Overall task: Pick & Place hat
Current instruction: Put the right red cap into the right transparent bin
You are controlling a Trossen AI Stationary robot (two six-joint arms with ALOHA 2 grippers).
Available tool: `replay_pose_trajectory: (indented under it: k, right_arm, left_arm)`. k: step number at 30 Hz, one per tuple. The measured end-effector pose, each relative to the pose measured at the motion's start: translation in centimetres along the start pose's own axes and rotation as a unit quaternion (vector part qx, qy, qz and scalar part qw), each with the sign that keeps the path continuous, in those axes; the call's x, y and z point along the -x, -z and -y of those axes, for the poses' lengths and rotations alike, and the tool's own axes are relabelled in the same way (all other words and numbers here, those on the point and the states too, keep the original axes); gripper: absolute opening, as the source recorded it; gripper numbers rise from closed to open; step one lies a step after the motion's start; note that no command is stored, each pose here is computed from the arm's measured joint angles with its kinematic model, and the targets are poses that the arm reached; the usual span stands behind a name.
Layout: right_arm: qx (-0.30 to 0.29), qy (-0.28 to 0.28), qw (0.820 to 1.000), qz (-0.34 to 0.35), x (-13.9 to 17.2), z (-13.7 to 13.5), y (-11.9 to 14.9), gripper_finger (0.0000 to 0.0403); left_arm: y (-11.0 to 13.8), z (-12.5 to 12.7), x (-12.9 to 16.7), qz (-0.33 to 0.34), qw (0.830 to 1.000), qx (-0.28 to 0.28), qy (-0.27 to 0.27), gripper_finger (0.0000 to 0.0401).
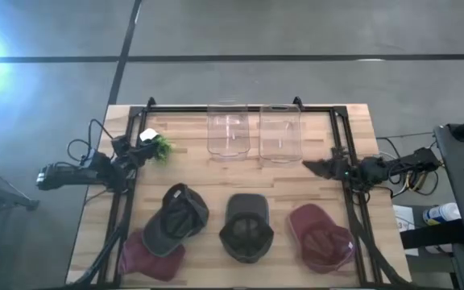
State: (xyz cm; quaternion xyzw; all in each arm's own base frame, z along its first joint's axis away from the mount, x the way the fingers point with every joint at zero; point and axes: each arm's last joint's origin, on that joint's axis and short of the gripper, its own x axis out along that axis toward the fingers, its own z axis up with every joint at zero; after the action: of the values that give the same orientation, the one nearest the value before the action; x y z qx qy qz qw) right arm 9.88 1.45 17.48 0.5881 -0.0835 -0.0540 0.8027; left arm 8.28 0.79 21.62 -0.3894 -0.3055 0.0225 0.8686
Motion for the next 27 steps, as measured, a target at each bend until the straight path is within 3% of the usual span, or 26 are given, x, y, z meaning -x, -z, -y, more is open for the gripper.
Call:
replay_pose_trajectory:
  k: [6,10,14,17,22,25,27]
  right_arm:
    - [-0.023,0.121,0.988,-0.096,-0.7,1.1,1.2,0.0221]
    - [0.026,0.221,0.962,-0.16,-1.3,-0.4,1.2,0.0221]
    - [0.097,0.353,0.903,-0.226,-2.0,-2.4,1.0,0.0221]
    - [0.111,0.442,0.84,-0.295,-2.6,-3.1,1.4,0.0221]
    - [0.093,0.488,0.743,-0.448,-4.2,-2.7,3.4,0.0221]
    - [0.109,0.507,0.699,-0.492,-4.8,-1.9,4.1,0.0221]
    - [0.119,0.516,0.682,-0.504,-5.0,-1.7,4.3,0.0221]
  left_arm:
    - [0.2,-0.4,-0.2,0.02,0.998,0.022,-0.046,0.0122]
    - [0.5,-0.6,-0.4,0.003,0.998,0.039,-0.053,0.0122]
    - [0.6,-0.5,-0.9,-0.015,0.997,0.034,-0.066,0.0122]
    - [1.1,-0.7,-1.2,-0.043,0.996,0.028,-0.075,0.0122]
    - [2.3,-1.7,-1.4,-0.098,0.988,0.017,-0.119,0.0122]
    - [3.0,-2.3,-1.4,-0.125,0.982,0.01,-0.14,0.0122]
    - [3.2,-2.4,-1.5,-0.137,0.98,0.008,-0.144,0.0122]
